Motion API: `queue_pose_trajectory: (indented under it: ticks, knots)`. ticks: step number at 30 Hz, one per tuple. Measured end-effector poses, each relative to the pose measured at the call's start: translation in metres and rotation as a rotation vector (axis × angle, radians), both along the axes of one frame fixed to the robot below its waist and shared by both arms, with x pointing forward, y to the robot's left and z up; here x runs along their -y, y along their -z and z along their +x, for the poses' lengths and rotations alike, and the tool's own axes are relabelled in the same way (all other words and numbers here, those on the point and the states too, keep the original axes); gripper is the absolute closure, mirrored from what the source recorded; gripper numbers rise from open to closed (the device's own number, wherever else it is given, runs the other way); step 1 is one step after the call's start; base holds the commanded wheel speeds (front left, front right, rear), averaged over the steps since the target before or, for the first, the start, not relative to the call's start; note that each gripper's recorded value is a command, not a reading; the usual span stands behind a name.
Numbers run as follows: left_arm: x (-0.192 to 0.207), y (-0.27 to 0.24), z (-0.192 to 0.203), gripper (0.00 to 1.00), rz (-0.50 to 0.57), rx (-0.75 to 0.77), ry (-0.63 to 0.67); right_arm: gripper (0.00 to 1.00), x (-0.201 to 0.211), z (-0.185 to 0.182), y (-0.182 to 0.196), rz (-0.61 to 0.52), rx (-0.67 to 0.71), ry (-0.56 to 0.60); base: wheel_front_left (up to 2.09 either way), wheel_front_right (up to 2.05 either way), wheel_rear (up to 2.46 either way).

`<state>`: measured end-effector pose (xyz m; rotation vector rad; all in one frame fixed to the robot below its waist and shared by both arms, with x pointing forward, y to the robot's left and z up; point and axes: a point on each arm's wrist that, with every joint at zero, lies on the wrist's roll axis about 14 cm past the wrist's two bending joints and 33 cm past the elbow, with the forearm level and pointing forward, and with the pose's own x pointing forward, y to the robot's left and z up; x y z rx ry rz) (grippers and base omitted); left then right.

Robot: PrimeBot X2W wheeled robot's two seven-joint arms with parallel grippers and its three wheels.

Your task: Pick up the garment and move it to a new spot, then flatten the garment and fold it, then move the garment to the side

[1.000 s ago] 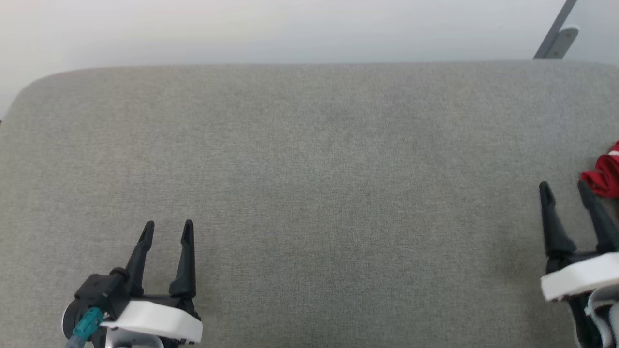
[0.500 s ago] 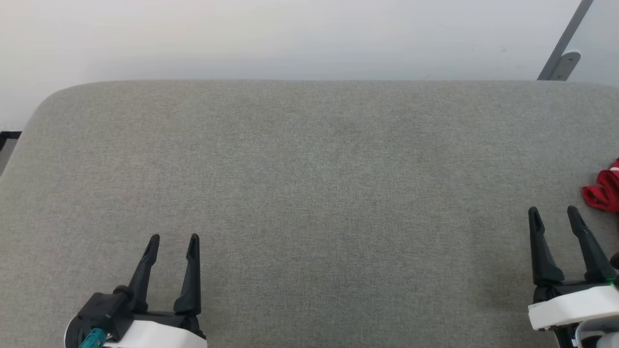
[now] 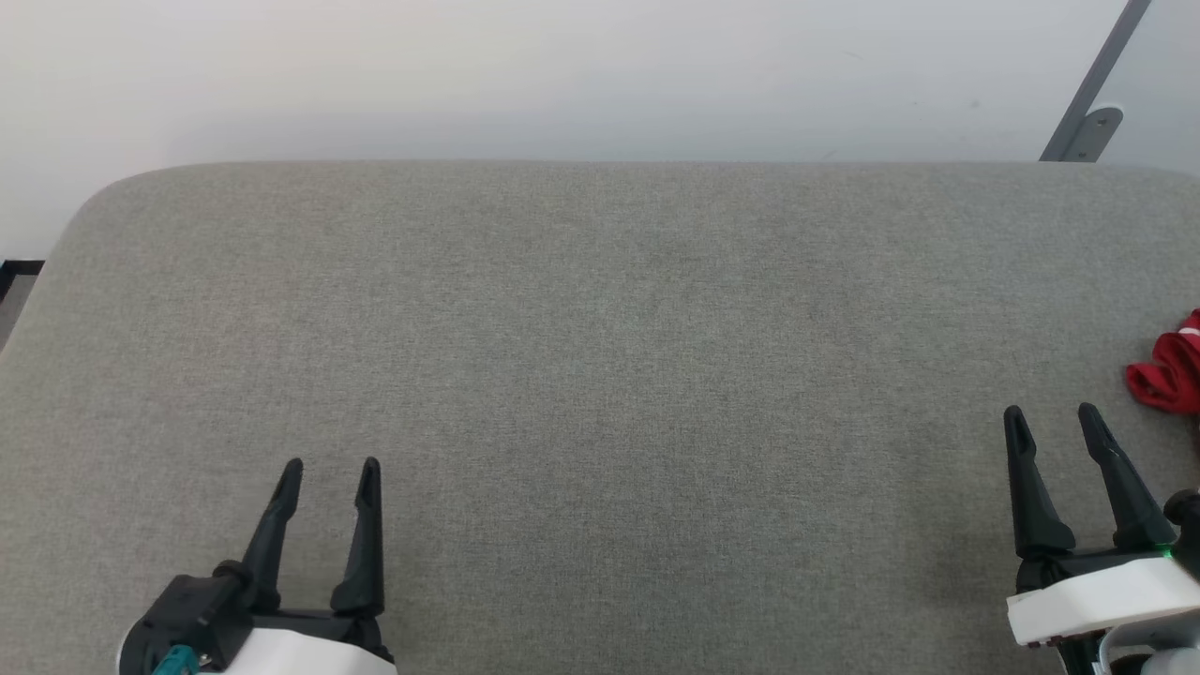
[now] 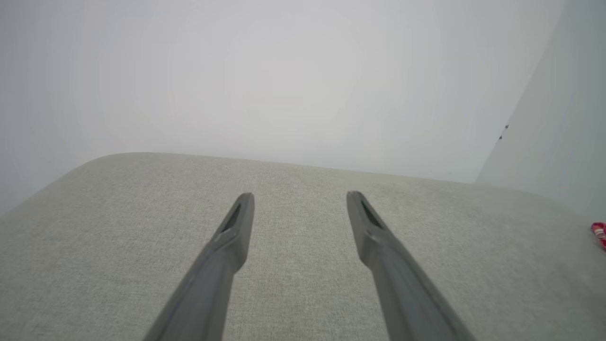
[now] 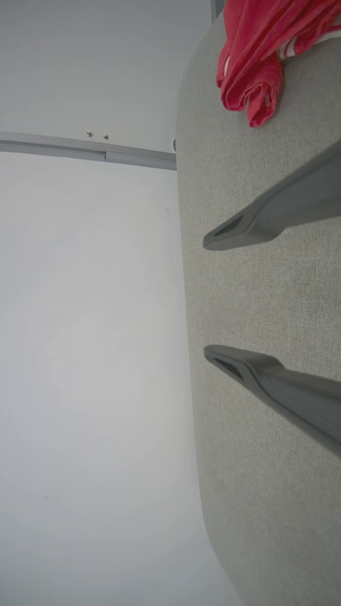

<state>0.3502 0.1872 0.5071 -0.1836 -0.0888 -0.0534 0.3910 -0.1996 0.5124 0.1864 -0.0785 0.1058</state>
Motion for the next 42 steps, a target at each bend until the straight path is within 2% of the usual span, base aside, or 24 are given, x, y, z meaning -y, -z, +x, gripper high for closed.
queue_pose_trajectory:
  ticks: [3, 4, 11, 25, 42]
  knots:
    - [-0.002, -0.001, 0.001, 0.00, 0.003, 0.004, -0.005, 0.00, 0.001, 0.000, 0.001, 0.004, -0.004, 0.003, 0.00, 0.00, 0.00]
    - [-0.002, 0.000, 0.001, 1.00, 0.002, 0.000, -0.005, 1.00, 0.001, 0.000, 0.002, 0.005, -0.007, 0.004, 0.00, 0.00, 0.00]
    - [0.000, 0.020, -0.003, 1.00, -0.040, -0.068, -0.009, 1.00, -0.002, -0.011, 0.031, 0.055, -0.103, 0.018, 0.00, 0.00, 0.00]
    - [-0.007, 0.029, -0.001, 1.00, -0.292, -0.118, -0.048, 1.00, 0.004, -0.011, 0.035, 0.294, -0.150, 0.065, 0.00, 0.00, 0.00]
    - [-0.014, 0.028, 0.007, 1.00, -0.542, -0.134, -0.070, 1.00, 0.006, -0.009, 0.036, 0.540, -0.180, 0.093, 0.00, 0.00, 0.00]
